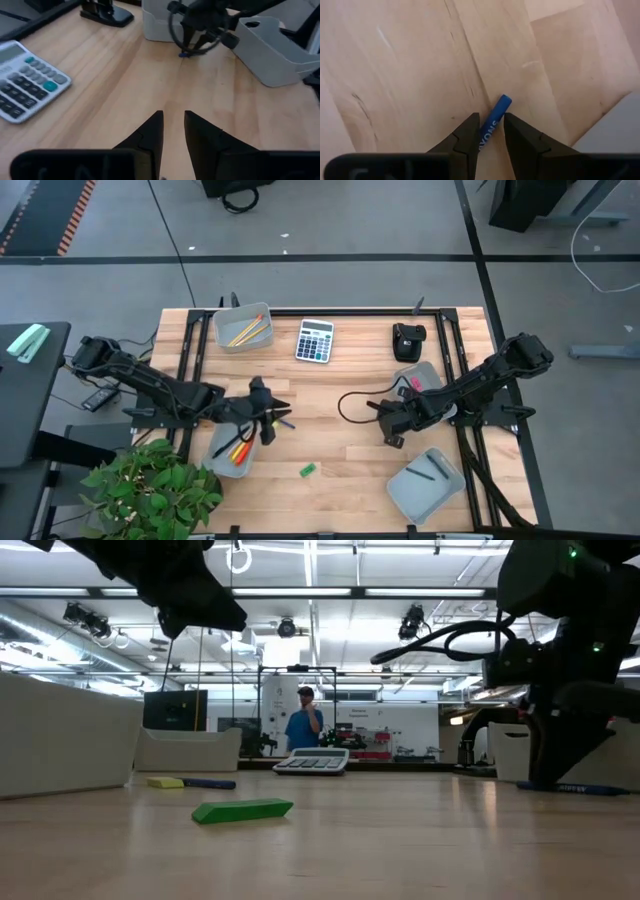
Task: Sort crayons/erasers/pens/pencils in bins
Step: Put the right blue crayon into the bottom right gray bin
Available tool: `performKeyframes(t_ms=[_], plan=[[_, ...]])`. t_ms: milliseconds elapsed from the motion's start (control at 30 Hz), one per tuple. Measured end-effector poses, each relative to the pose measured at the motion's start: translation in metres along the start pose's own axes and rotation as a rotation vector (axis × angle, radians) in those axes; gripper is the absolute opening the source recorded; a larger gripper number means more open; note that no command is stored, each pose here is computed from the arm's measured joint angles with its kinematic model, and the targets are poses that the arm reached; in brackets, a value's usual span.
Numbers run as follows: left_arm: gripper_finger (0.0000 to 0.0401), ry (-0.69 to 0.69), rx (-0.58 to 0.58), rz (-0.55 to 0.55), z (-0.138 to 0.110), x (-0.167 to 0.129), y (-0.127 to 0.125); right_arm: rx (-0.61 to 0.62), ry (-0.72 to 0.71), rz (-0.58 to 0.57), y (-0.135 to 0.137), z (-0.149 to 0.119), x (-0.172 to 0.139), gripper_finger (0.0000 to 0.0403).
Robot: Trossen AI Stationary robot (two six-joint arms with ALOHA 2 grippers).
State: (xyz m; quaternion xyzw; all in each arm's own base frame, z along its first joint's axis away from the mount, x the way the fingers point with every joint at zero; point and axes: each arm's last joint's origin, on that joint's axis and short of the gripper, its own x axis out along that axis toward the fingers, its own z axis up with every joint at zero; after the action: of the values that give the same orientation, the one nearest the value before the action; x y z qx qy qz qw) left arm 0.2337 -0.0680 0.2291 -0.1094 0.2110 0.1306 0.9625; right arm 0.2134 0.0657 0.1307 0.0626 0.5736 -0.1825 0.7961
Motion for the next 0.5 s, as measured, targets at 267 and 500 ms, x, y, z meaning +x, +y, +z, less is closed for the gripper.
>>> performKeyframes(t_ms=[267, 500], plan=[[0.0089, -0.014, 0.079, 0.059, 0.004, 0.004, 0.009, -0.122, -0.018, -0.007, 0.003, -0.001, -0.001, 0.0099], [0.0083, -0.018, 0.134, 0.117, 0.01, 0.01, 0.023, -0.217, -0.071, -0.024, 0.011, -0.005, -0.004, 0.0099]])
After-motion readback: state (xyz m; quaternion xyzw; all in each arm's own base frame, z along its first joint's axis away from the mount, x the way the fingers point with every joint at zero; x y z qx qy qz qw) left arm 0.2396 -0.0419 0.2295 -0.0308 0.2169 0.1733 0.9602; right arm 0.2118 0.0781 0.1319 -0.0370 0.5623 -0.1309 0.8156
